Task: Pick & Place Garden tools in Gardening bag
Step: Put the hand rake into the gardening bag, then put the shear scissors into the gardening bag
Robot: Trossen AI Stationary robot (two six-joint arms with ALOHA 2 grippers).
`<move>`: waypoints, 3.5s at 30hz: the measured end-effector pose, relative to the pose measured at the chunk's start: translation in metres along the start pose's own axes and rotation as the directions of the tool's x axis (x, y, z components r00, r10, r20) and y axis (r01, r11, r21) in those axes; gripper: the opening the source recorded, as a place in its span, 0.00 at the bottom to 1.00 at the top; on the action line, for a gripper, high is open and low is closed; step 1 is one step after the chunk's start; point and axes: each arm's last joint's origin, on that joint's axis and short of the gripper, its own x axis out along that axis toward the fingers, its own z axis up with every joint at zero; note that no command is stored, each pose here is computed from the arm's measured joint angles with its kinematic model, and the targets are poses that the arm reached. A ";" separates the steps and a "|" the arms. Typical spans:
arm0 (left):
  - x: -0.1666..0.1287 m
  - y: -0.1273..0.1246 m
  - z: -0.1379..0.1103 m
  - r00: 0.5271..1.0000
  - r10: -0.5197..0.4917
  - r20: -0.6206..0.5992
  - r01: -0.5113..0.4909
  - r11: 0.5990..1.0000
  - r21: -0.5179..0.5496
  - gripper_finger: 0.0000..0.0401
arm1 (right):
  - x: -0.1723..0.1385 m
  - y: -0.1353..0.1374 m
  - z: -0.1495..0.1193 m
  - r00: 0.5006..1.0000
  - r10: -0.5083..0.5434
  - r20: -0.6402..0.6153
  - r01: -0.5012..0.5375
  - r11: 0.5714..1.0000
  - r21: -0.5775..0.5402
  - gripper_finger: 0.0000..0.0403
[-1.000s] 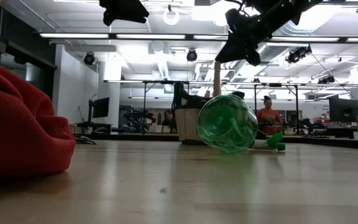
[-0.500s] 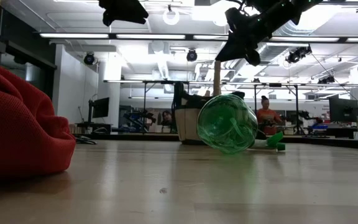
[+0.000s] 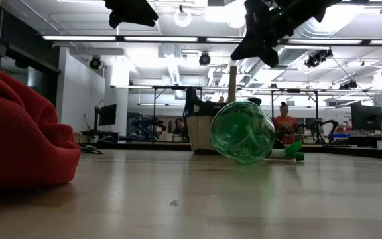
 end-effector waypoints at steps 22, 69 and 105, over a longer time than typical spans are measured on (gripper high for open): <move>0.000 0.000 0.000 1.000 0.011 0.003 -0.011 1.000 0.000 0.29 | 0.007 0.008 -0.016 0.991 -0.109 -0.071 0.106 0.993 -0.041 0.01; 0.000 0.000 0.000 1.000 0.007 0.000 -0.007 1.000 -0.021 0.29 | 0.037 0.003 -0.014 0.987 -0.162 0.007 0.162 0.987 0.016 0.01; 0.013 0.082 -0.049 0.783 0.261 -0.565 -0.503 0.801 -0.326 0.34 | -0.046 0.003 0.007 0.965 -0.194 0.175 0.195 0.981 0.010 0.21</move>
